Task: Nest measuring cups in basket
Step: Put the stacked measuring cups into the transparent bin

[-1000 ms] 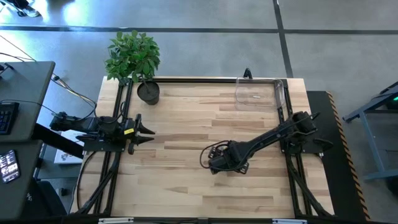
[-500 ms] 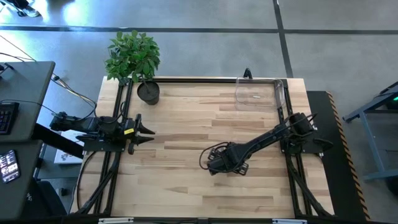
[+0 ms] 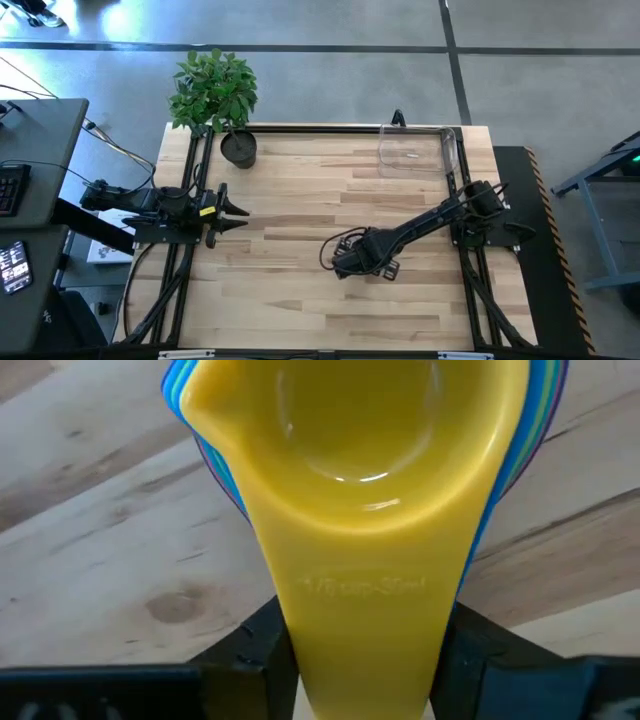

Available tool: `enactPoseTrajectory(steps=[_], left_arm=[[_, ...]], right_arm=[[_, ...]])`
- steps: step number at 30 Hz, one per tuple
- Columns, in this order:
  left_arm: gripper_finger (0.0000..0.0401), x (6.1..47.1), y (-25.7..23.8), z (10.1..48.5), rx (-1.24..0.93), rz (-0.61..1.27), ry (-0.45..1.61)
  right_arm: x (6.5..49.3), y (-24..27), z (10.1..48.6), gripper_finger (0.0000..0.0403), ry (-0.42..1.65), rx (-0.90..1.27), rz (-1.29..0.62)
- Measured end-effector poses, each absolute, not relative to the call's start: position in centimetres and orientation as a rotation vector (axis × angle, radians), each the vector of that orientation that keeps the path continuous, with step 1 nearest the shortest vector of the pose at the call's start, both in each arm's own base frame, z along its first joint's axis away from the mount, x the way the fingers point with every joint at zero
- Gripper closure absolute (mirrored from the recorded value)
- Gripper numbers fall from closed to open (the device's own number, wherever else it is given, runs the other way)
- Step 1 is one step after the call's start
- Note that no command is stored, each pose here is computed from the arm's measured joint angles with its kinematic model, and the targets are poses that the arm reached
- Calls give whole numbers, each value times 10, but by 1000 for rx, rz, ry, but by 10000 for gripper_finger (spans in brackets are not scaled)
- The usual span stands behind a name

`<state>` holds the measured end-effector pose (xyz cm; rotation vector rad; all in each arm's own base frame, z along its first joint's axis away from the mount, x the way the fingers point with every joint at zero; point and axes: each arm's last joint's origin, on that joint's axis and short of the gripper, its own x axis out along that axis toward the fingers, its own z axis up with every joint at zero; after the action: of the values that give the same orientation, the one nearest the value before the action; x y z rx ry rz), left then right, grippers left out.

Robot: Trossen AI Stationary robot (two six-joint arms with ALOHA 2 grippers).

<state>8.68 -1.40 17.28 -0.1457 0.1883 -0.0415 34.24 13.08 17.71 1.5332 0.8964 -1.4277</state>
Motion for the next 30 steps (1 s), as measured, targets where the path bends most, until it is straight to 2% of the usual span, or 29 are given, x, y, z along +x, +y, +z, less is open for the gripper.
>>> enactPoseTrajectory(steps=[10, 30], left_arm=[[288, 87, -14, 173, -146, -42, 188], [288, 87, -14, 173, -146, -41, 188]], right_arm=[[340, 131, 177, 265, 1041, 1495, -1403], [341, 132, 177, 267, 1074, 1458, -1329]])
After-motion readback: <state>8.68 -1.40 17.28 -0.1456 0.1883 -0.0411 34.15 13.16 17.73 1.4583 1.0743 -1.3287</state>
